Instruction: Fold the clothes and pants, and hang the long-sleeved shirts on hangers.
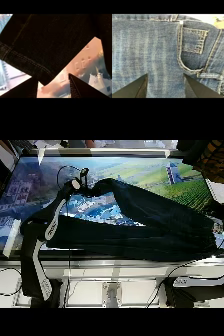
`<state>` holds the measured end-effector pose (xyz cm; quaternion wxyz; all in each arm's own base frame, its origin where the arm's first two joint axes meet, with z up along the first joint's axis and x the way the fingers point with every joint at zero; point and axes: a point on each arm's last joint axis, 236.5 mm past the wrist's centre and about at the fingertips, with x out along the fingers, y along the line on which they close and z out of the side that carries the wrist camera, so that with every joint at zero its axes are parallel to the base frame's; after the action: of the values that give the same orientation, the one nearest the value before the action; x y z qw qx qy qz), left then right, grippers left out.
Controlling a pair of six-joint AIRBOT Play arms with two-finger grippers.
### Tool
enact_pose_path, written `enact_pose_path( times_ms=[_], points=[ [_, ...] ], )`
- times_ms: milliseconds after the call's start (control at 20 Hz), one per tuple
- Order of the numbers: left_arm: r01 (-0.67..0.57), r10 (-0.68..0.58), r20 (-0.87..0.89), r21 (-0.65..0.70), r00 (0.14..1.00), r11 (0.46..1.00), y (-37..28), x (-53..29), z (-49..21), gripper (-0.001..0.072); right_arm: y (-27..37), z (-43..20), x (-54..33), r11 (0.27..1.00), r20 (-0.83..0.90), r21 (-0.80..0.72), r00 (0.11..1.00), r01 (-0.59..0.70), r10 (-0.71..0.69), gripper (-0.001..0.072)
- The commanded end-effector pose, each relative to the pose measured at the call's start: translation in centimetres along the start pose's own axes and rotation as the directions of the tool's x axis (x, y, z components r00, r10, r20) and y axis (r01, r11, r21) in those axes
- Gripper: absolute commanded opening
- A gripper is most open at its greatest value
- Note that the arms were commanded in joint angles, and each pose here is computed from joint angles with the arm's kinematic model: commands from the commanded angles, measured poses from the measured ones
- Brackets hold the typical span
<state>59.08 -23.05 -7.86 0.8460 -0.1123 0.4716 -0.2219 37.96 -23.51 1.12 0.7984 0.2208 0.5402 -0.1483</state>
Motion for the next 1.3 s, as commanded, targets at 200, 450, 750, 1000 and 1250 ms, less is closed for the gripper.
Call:
enact_pose_path(
  times_ms=[200, 450, 750, 1000, 1250],
  points=[
    [0.001, -0.001, 0.018, -0.001, 1.0, 1.0, -0.3, 0.7, 0.1, 0.003, 0.2, 0.1, 0.0, 1.0, 0.002, 0.008, 1.0, -0.009, 0.009, 0.0483],
    [-0.119, 0.129, -0.054, 0.15, 0.99, 0.982, 1.0, -4.8, 1.7, 0.0028, 0.3, 0.0, 0.0, 1.0, -0.002, 0.007, 1.0, -0.009, 0.009, 0.0483],
    [-0.455, 0.447, 0.096, 0.094, 0.89, 0.886, 7.6, -27.5, 8.2, 0.0029, 0.5, -1.0, -0.1, 1.0, -0.045, 0.003, 0.999, -0.019, 0.019, 0.0483],
    [-0.532, 0.532, -0.011, -0.022, 0.847, 0.847, 10.9, -37.0, 4.3, 0.0029, 1.6, -2.1, -0.2, 0.998, -0.091, 0.012, 0.994, -0.065, 0.066, 0.0482],
    [-0.619, 0.582, -0.295, -0.044, 0.758, 0.784, 15.6, -38.6, -2.6, 0.0029, 3.3, -2.7, 0.0, 0.995, -0.119, -0.034, 0.989, -0.088, 0.084, 0.0482]
  ],
)
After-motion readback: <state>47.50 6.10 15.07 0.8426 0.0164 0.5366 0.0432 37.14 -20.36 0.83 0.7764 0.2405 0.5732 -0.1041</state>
